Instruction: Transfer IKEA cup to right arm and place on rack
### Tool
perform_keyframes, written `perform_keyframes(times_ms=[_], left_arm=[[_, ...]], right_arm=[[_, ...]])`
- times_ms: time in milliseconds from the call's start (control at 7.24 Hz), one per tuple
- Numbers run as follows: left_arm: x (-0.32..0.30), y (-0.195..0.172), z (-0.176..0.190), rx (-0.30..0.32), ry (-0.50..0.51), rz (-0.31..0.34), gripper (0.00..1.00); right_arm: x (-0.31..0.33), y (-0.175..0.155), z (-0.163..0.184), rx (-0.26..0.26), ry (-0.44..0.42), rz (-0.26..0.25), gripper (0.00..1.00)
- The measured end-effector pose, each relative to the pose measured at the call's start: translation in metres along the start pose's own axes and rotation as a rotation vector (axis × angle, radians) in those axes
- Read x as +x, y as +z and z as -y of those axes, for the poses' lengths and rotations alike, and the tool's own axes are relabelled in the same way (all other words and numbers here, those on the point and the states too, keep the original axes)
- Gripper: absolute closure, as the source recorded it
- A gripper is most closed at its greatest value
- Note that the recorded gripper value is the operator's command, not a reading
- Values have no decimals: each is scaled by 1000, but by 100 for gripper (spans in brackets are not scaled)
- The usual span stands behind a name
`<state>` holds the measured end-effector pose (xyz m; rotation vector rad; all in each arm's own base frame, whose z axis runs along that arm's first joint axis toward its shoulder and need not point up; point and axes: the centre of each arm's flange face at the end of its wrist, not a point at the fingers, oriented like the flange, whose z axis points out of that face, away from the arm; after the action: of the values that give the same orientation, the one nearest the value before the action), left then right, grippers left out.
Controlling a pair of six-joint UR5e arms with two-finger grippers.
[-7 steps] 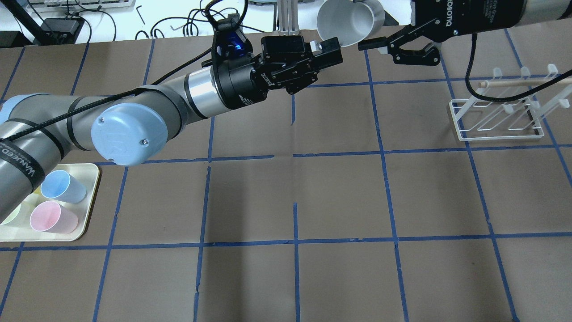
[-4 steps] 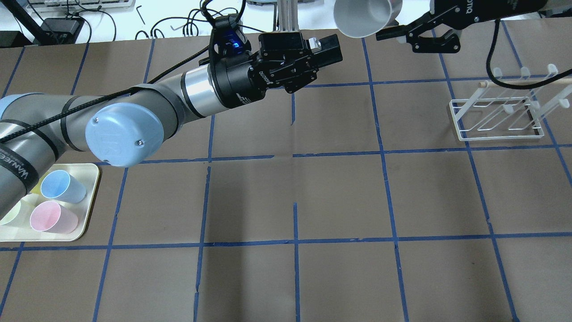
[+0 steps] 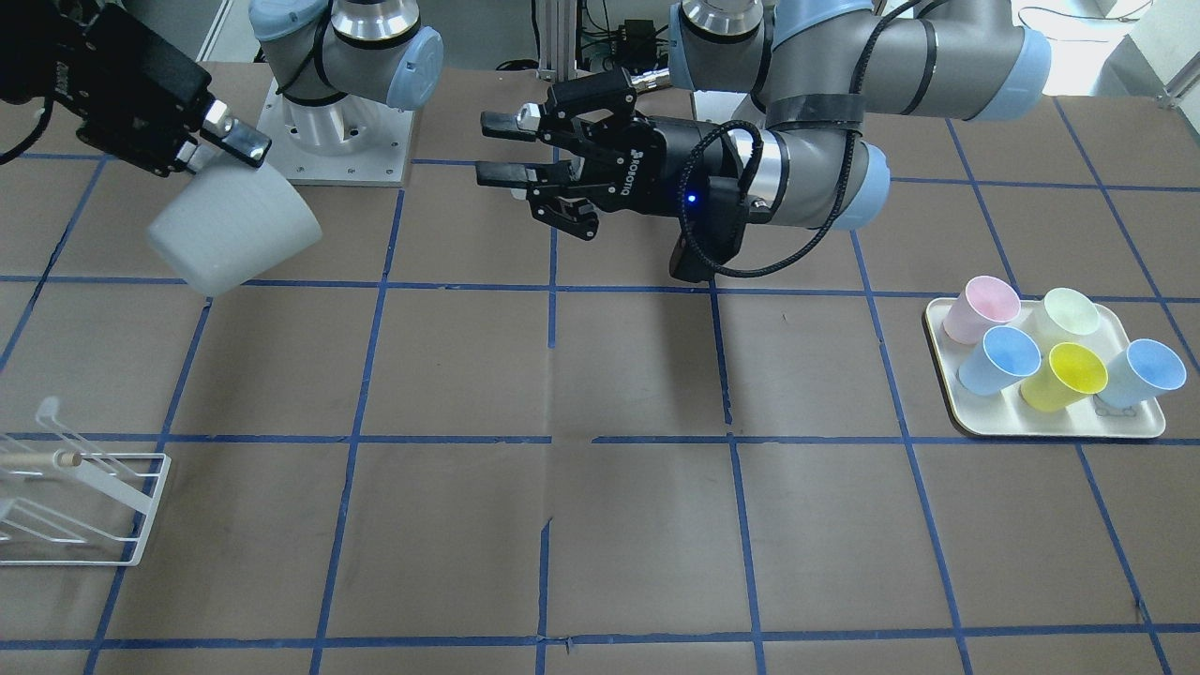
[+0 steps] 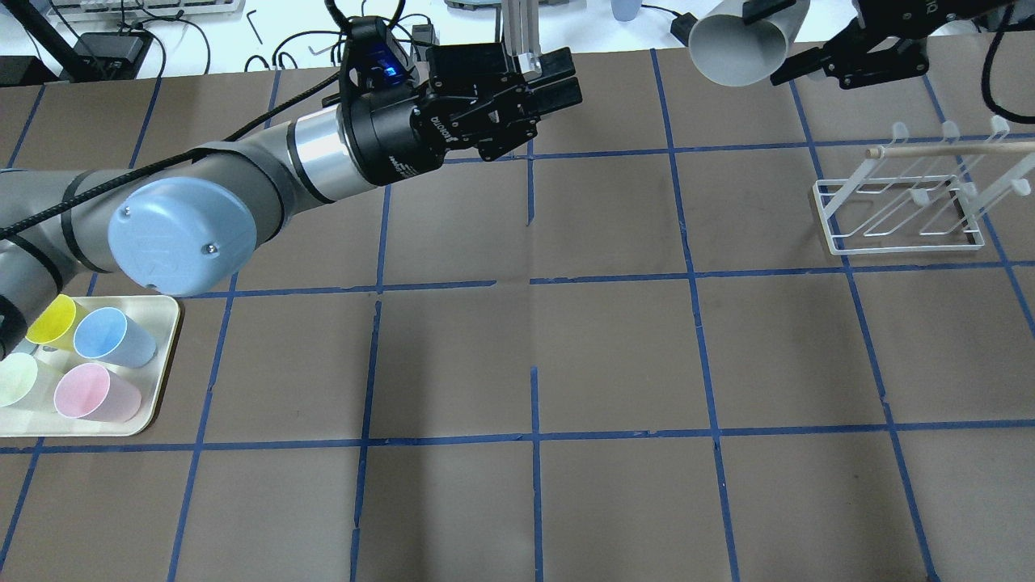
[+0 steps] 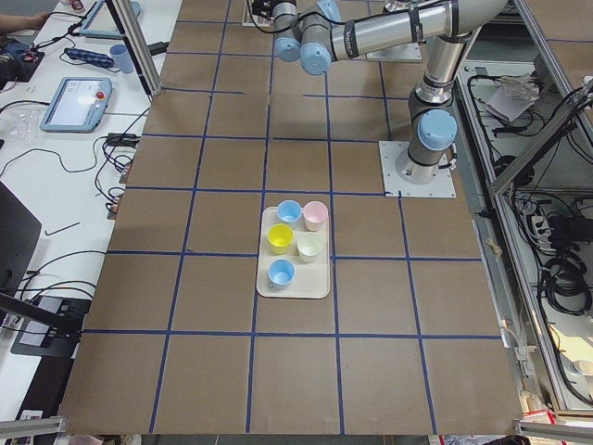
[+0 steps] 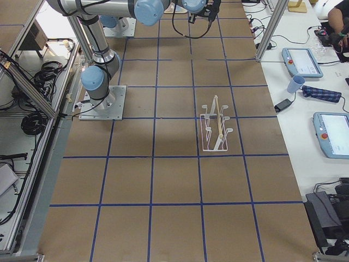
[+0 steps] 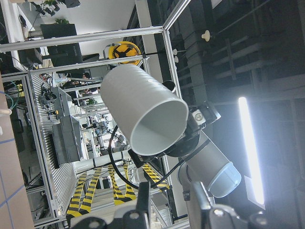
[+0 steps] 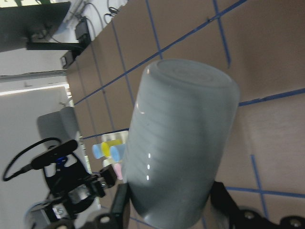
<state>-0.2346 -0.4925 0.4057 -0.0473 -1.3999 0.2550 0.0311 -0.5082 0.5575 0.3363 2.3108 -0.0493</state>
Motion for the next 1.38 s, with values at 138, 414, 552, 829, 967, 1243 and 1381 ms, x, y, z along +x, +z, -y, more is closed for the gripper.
perform_keyframes(times_ms=[138,414,552,829,967,1243,1381], left_arm=[[-5,-31,10,-42,16,111,47],[-19,-87,22,-162,46,355,44],[-29,-105,26,-226,53,477,38],[-47,-132,36,-330,82,801,34],[-54,-142,39,-354,87,958,30],[-49,-145,38,-382,91,1208,27],[-41,-137,32,-399,105,1333,21]], right_arm=[[11,-5,4,38,-54,-149,68],[33,-7,12,75,-104,-366,69],[45,-5,16,88,-121,-448,70],[75,4,24,121,-172,-602,70],[88,7,28,152,-198,-675,72],[107,7,34,236,-236,-811,76],[115,6,35,277,-247,-880,78]])
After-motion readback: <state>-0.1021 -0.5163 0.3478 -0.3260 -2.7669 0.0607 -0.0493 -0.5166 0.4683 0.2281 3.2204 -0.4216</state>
